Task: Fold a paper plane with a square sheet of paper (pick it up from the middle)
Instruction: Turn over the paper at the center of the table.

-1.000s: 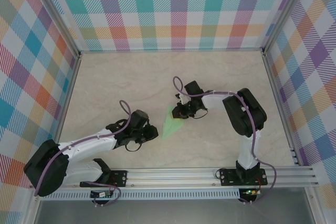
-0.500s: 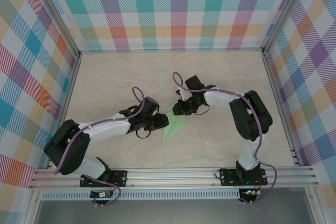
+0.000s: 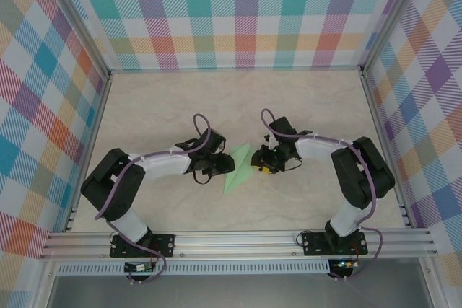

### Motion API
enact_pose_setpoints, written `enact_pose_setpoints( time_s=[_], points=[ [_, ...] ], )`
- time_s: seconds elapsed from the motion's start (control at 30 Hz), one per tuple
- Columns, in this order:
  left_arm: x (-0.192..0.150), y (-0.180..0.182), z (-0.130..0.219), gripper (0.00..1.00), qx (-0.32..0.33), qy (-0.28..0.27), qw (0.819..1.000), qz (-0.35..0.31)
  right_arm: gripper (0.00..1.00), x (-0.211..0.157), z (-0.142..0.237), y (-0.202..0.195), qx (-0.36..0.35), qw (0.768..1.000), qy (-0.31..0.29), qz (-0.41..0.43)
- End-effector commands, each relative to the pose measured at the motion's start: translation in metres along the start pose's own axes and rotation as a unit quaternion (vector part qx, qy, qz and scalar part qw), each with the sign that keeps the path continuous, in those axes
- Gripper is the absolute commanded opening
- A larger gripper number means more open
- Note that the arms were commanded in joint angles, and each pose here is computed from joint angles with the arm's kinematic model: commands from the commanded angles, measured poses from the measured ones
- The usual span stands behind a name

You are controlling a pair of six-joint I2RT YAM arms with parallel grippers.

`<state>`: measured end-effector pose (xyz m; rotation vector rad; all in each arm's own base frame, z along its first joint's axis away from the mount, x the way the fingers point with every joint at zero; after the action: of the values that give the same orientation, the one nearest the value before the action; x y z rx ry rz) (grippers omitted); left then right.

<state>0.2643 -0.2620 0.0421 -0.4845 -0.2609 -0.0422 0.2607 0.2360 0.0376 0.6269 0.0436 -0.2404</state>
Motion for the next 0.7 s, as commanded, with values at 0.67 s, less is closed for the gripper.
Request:
enact_pose_setpoints(
  time_s=[0.67],
  points=[
    [-0.003, 0.006, -0.016, 0.35, 0.011, 0.035, 0.999, -0.004, 0.37, -0.012, -0.028, 0.001, 0.027, 0.997, 0.047, -0.050]
  ],
)
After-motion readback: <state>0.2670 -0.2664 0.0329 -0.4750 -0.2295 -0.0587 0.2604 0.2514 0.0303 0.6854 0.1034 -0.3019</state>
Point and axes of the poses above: each hand's point on the last joint's axis, 136 mm out from that joint toward the fingers, its own z axis back along the fingers, its own y axis along the line the jaws close on, x = y × z, the point moved 1 cm from there along z, back along the fingers, and after that the axes turned 6 degrees about -z, right-handed, at the moved point
